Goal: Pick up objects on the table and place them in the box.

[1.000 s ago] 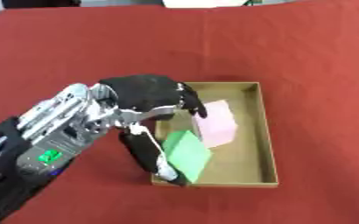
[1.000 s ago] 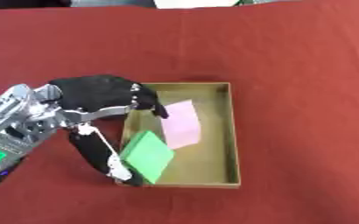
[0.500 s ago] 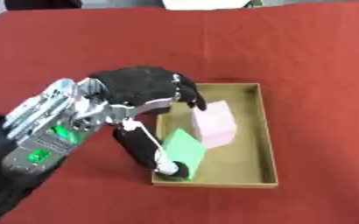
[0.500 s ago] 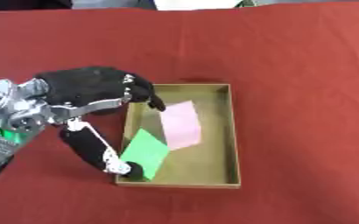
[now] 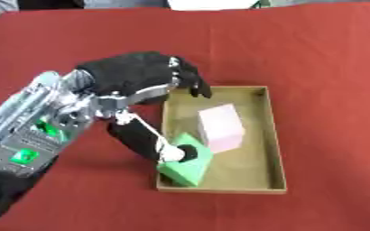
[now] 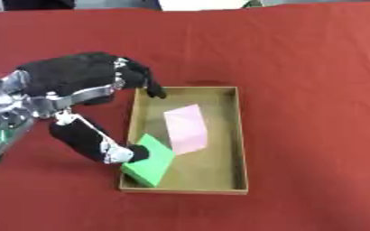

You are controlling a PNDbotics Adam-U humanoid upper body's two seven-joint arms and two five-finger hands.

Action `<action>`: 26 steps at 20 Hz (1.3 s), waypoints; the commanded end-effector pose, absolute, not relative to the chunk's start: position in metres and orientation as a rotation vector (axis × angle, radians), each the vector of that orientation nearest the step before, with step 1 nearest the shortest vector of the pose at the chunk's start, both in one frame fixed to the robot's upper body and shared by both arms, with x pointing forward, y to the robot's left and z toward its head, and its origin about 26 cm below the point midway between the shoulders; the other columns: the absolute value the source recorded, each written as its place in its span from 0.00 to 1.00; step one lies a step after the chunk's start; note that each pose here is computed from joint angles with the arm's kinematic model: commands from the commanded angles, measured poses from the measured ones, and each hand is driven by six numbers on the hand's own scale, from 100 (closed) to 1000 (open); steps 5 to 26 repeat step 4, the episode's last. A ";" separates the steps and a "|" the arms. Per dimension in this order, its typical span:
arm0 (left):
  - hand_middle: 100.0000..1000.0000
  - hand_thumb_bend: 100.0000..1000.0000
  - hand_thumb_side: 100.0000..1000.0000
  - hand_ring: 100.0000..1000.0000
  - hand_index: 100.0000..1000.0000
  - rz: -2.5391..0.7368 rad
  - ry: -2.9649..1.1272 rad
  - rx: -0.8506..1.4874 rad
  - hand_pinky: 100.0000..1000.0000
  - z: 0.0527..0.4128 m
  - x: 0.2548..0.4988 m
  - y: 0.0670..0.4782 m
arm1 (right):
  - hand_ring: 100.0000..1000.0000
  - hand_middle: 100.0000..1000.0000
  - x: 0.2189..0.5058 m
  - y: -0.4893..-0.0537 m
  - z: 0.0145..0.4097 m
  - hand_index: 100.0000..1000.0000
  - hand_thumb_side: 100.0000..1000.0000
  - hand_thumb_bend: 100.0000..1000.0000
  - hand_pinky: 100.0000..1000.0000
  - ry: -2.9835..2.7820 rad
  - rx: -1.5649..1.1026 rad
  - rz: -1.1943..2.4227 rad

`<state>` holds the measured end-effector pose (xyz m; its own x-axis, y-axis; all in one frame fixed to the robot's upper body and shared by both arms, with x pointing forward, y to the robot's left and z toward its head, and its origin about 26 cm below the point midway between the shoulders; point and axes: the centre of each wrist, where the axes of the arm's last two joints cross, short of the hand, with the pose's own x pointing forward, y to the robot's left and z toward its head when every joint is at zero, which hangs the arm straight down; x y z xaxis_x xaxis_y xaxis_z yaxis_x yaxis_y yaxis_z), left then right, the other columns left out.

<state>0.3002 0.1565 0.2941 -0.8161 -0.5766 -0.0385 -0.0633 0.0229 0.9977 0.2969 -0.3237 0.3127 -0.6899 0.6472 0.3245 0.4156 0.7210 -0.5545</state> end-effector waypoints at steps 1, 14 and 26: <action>0.64 0.33 0.36 0.79 0.82 -1.771 -2.033 0.702 0.75 0.310 0.299 0.176 | 0.67 0.54 0.289 -0.324 0.325 0.84 0.97 0.00 0.72 -2.454 -0.850 0.629; 0.64 0.32 0.37 0.79 0.82 -1.687 -2.102 0.719 0.74 0.312 0.301 0.194 | 0.67 0.54 0.289 -0.323 0.325 0.84 0.97 0.00 0.72 -2.463 -0.851 0.643; 0.64 0.32 0.37 0.79 0.82 -1.687 -2.102 0.719 0.74 0.312 0.301 0.194 | 0.67 0.54 0.289 -0.323 0.325 0.84 0.97 0.00 0.72 -2.463 -0.851 0.643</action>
